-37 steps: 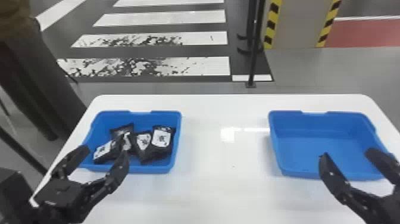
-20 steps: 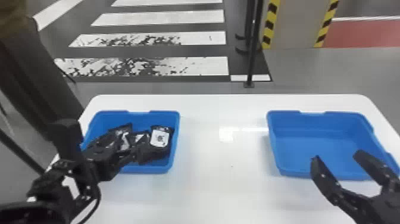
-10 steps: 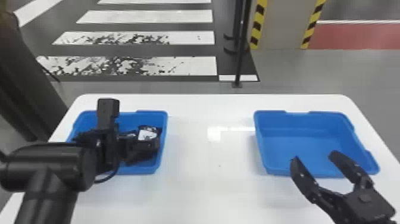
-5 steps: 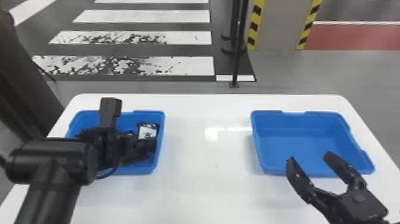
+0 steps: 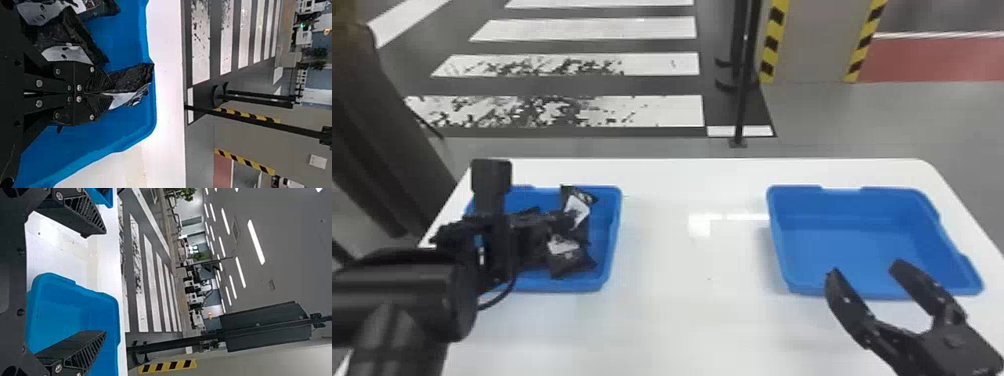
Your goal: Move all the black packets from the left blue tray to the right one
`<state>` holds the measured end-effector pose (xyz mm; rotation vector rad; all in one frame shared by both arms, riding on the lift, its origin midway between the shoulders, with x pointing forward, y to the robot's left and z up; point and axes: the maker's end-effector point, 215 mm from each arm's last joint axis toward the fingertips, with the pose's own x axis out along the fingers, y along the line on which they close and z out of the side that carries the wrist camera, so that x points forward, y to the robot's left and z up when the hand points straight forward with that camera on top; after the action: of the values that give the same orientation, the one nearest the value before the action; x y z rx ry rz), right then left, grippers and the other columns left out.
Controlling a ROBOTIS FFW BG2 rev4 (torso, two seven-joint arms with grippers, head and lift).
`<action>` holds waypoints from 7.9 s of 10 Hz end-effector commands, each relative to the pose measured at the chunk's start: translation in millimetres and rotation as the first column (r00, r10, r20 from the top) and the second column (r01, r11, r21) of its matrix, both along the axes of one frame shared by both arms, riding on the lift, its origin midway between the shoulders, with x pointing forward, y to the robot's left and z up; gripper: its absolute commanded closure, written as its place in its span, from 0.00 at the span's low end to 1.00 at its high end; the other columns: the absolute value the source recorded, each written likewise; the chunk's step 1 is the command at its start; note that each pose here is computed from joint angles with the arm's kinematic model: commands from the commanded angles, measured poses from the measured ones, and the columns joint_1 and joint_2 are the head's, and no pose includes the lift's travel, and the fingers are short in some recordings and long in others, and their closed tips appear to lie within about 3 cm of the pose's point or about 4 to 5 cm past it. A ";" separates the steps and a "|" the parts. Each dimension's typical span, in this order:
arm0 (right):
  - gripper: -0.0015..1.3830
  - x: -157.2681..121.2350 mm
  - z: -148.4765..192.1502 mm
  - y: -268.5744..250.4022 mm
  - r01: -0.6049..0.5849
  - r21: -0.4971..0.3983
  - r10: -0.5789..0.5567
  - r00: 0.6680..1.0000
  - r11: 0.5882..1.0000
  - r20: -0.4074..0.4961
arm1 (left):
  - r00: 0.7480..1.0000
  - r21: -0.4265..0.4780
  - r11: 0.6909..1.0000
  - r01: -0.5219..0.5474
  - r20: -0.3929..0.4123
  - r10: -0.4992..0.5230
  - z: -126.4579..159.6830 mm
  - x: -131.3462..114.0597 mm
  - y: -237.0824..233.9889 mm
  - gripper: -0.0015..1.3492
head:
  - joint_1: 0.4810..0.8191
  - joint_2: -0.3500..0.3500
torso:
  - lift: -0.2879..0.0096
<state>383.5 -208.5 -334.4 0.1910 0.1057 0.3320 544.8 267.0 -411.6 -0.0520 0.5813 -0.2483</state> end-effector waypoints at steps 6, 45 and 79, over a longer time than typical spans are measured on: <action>0.08 28.0 -1.2 69.8 -0.259 0.235 0.272 0.962 0.937 -0.022 | 0.945 -0.324 0.888 0.326 0.102 -0.310 53.7 -105.9 -150.8 0.90 | 0.63 0.49 | 0.50; 0.15 103.7 3.1 -12.6 -0.118 0.105 0.128 0.988 0.987 -0.091 | 0.989 -0.158 0.981 -0.113 -0.117 0.095 2.3 -71.4 -0.3 0.12 | 0.63 0.56 | 0.50; 0.15 51.0 -0.8 123.4 -0.347 0.498 0.452 0.886 0.795 -0.104 | 0.996 -0.316 0.948 0.046 -0.053 -0.066 38.0 -122.6 -40.1 0.42 | 0.63 0.69 | 0.50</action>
<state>435.5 -85.3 -333.2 0.6923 0.2828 0.7669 426.1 215.0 -368.7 -0.3566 0.5837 -0.4275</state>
